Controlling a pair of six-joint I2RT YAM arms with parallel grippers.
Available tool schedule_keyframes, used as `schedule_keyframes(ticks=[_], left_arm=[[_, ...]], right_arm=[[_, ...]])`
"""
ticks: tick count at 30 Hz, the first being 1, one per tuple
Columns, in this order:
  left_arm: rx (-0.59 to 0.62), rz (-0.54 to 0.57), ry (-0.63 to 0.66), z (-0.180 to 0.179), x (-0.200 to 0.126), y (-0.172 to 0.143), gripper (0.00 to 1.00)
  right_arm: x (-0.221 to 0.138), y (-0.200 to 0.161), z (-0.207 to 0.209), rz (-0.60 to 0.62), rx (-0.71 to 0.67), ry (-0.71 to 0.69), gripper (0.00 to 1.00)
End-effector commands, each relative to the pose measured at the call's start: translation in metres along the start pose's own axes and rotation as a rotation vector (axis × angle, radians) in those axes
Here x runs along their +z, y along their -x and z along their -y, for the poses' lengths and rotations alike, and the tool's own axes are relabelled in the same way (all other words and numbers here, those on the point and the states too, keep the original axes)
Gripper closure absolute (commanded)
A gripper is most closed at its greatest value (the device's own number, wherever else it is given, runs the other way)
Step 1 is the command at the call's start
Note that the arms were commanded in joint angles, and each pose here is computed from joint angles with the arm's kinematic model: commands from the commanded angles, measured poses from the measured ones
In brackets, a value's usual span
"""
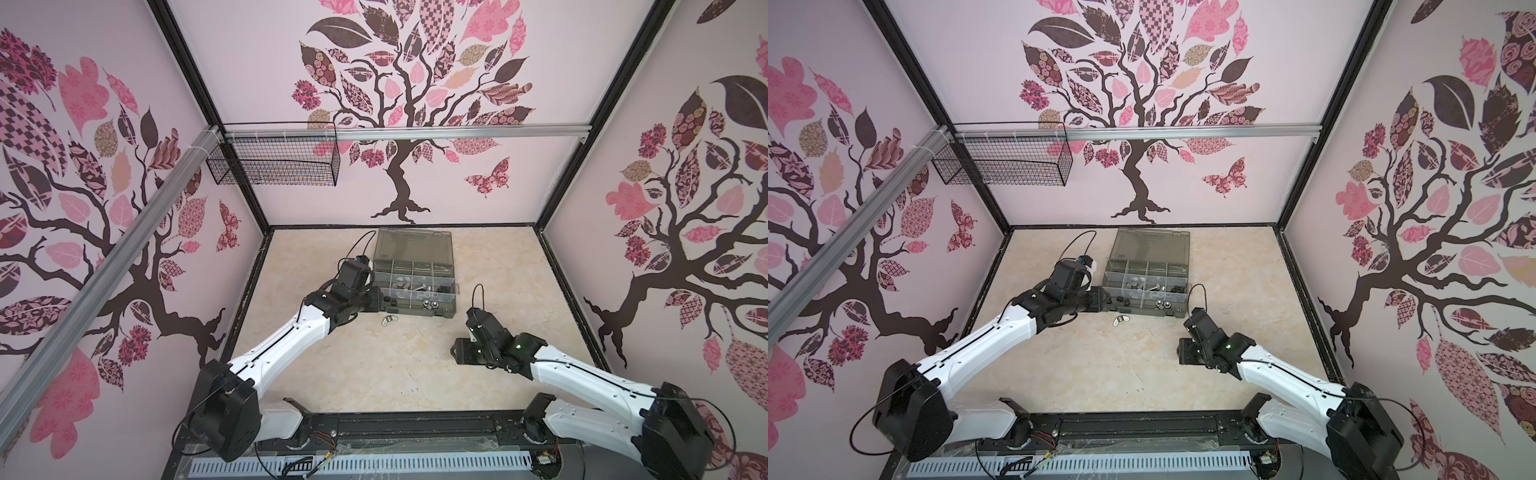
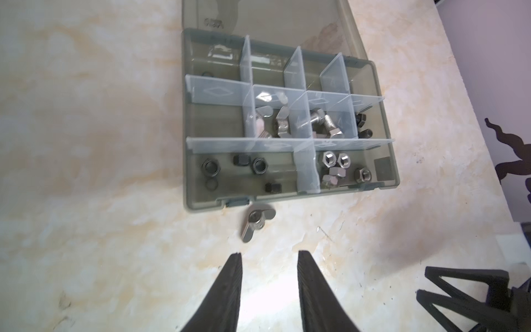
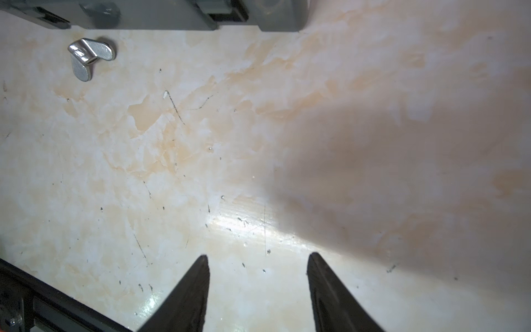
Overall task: Sort the screws and nuts into containers
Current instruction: Place the nut into the container, then move the nut to the center of the table.
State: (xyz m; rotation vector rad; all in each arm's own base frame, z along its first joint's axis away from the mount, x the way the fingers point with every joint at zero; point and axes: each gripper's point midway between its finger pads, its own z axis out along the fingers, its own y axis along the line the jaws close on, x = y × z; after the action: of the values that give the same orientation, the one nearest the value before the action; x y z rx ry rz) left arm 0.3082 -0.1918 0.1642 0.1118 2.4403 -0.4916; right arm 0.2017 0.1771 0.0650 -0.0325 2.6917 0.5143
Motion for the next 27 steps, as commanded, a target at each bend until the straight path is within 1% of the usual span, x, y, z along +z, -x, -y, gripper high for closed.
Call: schedule_keyframes(ticks=[1, 5, 8, 12, 20, 27], left_arm=[[-0.078, 0.023, 0.065, -0.025, -0.014, -0.021, 0.64], [-0.118, 0.057, 0.081, -0.04, -0.03, -0.041, 0.63], [-0.131, 0.059, 0.11, -0.051, -0.038, -0.055, 0.63], [-0.169, 0.057, 0.112, -0.058, -0.046, -0.068, 0.62], [-0.227, 0.068, 0.113, -0.069, -0.058, -0.089, 0.62], [-0.252, 0.086, 0.124, -0.076, -0.064, -0.096, 0.62]], right_arm=[[0.0, 0.022, -0.032, 0.024, -0.05, 0.081, 0.43], [0.011, 0.034, -0.056, 0.008, -0.114, 0.097, 0.43], [0.022, 0.041, -0.077, -0.016, -0.174, 0.097, 0.43], [0.04, 0.043, -0.101, -0.05, -0.231, 0.096, 0.43], [0.07, 0.065, -0.142, -0.049, -0.327, 0.085, 0.43], [0.091, 0.074, -0.177, -0.028, -0.414, 0.106, 0.43]])
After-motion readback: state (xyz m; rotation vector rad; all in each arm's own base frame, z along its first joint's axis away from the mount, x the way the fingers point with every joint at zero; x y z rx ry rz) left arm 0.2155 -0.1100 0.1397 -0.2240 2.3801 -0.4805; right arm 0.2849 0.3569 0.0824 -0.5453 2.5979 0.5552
